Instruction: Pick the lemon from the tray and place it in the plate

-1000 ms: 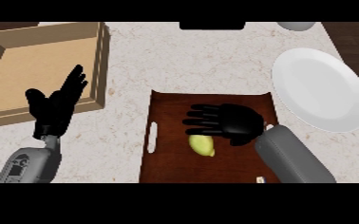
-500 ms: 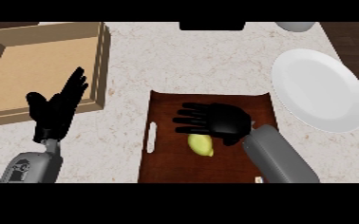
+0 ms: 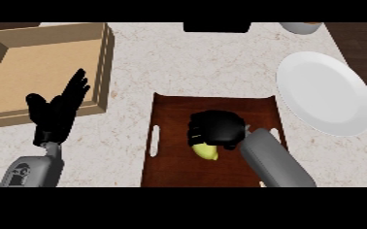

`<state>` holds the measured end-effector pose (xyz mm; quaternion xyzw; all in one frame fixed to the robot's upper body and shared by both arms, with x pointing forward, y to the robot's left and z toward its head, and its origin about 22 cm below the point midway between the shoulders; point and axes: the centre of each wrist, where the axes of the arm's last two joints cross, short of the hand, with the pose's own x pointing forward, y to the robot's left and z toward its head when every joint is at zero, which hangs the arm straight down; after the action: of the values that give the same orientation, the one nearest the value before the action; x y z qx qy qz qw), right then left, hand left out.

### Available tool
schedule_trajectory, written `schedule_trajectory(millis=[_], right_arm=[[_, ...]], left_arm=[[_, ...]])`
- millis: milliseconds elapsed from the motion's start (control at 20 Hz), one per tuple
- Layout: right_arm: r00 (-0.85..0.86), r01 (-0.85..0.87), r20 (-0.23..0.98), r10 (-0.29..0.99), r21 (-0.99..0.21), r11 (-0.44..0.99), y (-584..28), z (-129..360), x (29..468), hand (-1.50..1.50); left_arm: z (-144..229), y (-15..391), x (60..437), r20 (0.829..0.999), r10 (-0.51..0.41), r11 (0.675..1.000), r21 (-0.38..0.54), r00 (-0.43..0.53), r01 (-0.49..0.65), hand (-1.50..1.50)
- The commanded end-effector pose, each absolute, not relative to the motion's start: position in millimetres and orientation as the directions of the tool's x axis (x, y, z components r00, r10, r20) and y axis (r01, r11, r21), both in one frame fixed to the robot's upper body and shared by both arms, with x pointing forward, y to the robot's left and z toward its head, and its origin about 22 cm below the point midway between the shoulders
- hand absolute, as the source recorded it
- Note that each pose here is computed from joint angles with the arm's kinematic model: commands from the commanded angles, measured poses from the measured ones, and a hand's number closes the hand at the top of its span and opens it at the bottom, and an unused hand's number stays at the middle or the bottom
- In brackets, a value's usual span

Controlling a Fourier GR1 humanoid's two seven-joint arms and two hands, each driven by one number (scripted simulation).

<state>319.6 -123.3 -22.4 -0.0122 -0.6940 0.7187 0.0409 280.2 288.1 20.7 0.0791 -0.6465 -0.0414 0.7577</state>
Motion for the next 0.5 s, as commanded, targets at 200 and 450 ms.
schedule_trajectory(millis=[200, 450], right_arm=[[-0.992, -0.117, 0.118, 0.044, -0.993, 0.014, -111, -53, 278, 1.5], [-0.939, -0.26, 0.258, 0.228, -0.965, 0.022, -167, -59, 295, 1.5]], left_arm=[[26, 282, 272, 0.973, -0.153, 0.986, 0.161, 0.173, -0.035, 0.0], [17, 290, 274, 0.975, -0.15, 0.983, 0.164, 0.163, -0.077, 0.0]])
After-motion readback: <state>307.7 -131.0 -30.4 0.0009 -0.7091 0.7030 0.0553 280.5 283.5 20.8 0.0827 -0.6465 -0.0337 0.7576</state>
